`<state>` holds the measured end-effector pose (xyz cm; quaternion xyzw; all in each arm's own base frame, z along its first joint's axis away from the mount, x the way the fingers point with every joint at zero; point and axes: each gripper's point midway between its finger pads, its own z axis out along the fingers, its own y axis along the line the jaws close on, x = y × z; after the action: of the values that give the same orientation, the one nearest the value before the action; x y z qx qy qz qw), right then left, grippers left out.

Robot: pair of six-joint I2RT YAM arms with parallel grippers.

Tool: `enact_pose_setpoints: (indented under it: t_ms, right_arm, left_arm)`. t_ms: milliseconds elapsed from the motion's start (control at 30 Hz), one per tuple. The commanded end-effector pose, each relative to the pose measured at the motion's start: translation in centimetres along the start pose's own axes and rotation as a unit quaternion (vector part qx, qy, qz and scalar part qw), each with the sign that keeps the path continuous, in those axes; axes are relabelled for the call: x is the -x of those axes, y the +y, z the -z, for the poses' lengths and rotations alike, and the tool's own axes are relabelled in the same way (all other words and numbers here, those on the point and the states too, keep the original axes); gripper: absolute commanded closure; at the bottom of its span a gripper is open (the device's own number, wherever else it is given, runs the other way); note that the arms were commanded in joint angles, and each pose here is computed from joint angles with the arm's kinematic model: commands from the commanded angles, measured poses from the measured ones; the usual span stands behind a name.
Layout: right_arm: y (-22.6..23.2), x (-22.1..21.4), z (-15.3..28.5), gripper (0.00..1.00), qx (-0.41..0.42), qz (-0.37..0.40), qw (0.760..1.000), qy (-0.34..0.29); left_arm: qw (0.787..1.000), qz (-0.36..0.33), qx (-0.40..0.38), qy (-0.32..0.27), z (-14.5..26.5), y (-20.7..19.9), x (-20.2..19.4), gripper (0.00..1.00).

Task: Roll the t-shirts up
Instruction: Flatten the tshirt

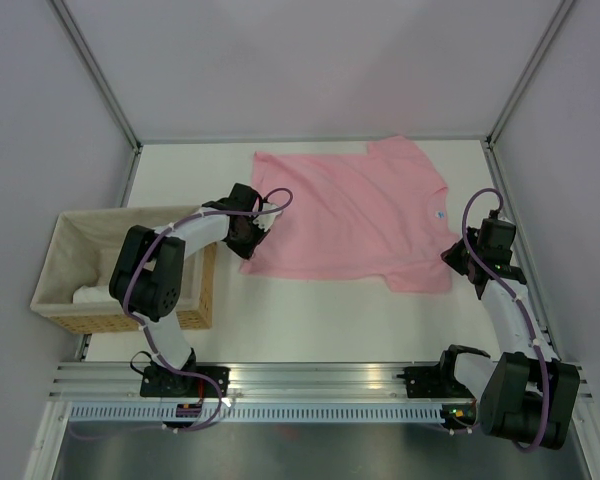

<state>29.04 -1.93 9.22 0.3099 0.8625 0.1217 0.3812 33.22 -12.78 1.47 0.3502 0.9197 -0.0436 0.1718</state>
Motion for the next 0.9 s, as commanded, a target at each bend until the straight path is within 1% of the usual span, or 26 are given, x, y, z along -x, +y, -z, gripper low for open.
enact_pose_setpoints:
  t_ms: [0,200,300,333,433,467,700,833,867]
  right_arm:
    - [0.2,1.0,0.4,1.0,0.001,0.006,1.0,-0.019]
    - [0.4,1.4,0.6,1.0,0.003,0.008,1.0,-0.024]
    - [0.5,1.6,0.7,1.0,0.003,0.007,1.0,-0.024]
    - [0.5,1.6,0.7,1.0,0.003,0.007,1.0,-0.024]
    - [0.4,1.4,0.6,1.0,0.001,0.002,1.0,-0.024]
    - [0.2,1.1,0.5,1.0,-0.001,0.001,1.0,-0.02]
    - [0.0,0.7,0.2,1.0,-0.001,-0.008,1.0,-0.015]
    - [0.1,0.5,0.4,1.0,0.003,-0.008,1.0,-0.013]
    - [0.2,0.1,0.4,1.0,0.008,-0.009,1.0,-0.009]
  left_arm:
    - [1.0,0.011,-0.008,-0.001,0.4,-0.4,-0.2,0.97]
    - [1.0,0.009,0.007,-0.017,1.6,0.1,0.3,0.98]
    - [0.999,0.004,0.018,-0.039,3.0,0.6,1.2,0.98]
    - [0.998,0.005,0.024,-0.056,4.0,0.8,1.7,0.98]
    - [0.997,0.015,0.022,-0.075,5.3,1.2,1.6,0.98]
    - [0.996,0.018,0.027,-0.088,6.3,1.5,1.7,0.98]
    - [0.996,0.003,0.018,-0.089,7.4,0.7,-1.1,0.98]
    - [0.997,-0.002,-0.003,-0.073,6.4,-0.2,-2.7,0.98]
    - [0.998,-0.005,-0.024,-0.063,5.8,-1.0,-3.5,0.98]
